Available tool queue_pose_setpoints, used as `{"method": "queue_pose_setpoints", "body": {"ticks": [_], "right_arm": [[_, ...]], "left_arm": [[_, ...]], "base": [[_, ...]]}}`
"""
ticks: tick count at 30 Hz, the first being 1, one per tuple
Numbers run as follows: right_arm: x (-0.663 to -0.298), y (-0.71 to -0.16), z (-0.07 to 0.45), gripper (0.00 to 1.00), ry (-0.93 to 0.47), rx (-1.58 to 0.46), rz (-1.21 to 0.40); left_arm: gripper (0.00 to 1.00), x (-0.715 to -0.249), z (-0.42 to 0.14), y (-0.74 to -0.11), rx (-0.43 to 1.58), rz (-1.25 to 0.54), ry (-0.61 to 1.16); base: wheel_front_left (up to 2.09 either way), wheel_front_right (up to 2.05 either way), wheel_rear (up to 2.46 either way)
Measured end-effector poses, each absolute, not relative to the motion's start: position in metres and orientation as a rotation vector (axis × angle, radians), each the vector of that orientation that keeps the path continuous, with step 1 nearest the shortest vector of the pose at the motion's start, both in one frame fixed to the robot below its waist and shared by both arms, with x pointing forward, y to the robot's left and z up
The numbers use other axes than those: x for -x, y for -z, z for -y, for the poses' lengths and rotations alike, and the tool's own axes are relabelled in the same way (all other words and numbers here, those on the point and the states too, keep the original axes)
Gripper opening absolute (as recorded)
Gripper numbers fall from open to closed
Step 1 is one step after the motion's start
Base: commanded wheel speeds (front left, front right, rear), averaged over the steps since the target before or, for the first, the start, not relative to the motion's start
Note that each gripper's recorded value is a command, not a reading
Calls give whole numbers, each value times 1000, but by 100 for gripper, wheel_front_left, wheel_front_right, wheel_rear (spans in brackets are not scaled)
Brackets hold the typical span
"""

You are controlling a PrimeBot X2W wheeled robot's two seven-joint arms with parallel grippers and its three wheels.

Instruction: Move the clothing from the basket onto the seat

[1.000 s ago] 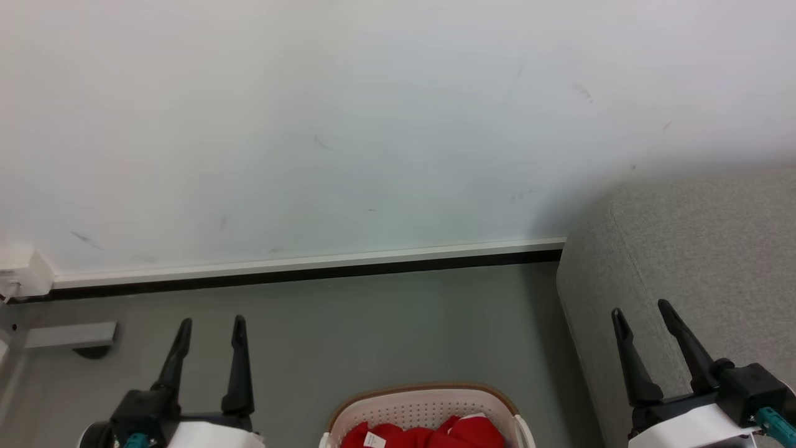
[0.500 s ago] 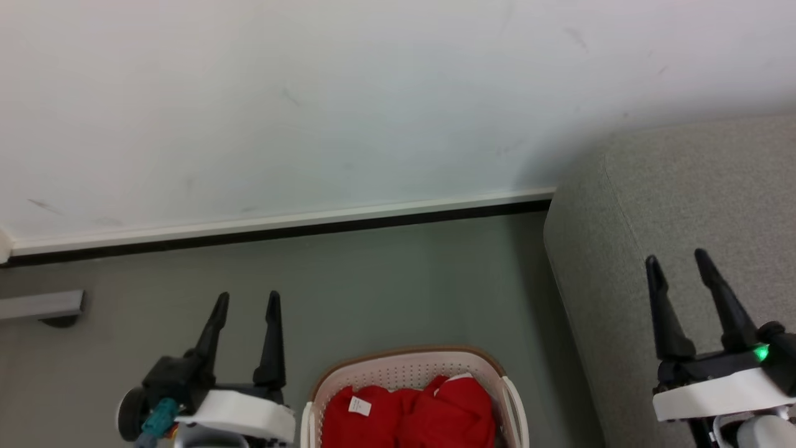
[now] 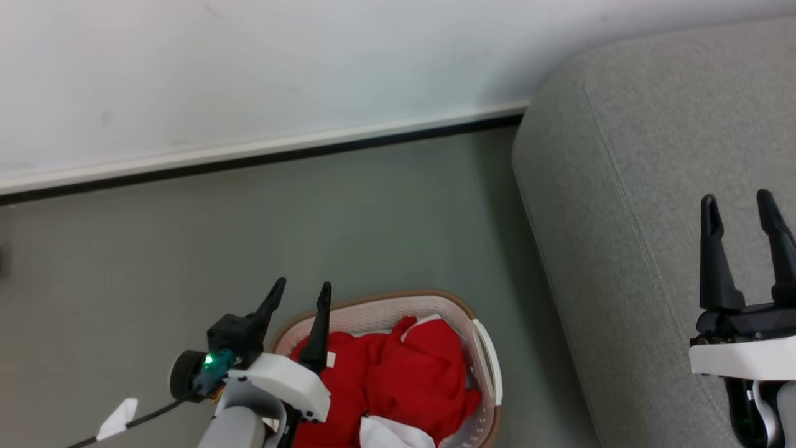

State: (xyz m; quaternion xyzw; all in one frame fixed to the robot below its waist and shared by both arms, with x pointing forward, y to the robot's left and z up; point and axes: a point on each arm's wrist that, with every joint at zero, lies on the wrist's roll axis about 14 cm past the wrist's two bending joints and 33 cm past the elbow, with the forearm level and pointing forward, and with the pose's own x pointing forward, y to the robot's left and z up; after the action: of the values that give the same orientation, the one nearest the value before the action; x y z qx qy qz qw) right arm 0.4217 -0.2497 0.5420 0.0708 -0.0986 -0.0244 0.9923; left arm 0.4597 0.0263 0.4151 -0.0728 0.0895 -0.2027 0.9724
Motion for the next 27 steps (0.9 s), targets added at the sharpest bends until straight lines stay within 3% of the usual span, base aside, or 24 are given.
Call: {"method": "queue_pose_setpoints", "body": {"ticks": [27], "right_arm": [[-453, -491, 300, 100, 220, -47, 97]], "left_arm": [[100, -429, 54, -187, -46, -927, 757]], "base": [[0, 0, 0]]}}
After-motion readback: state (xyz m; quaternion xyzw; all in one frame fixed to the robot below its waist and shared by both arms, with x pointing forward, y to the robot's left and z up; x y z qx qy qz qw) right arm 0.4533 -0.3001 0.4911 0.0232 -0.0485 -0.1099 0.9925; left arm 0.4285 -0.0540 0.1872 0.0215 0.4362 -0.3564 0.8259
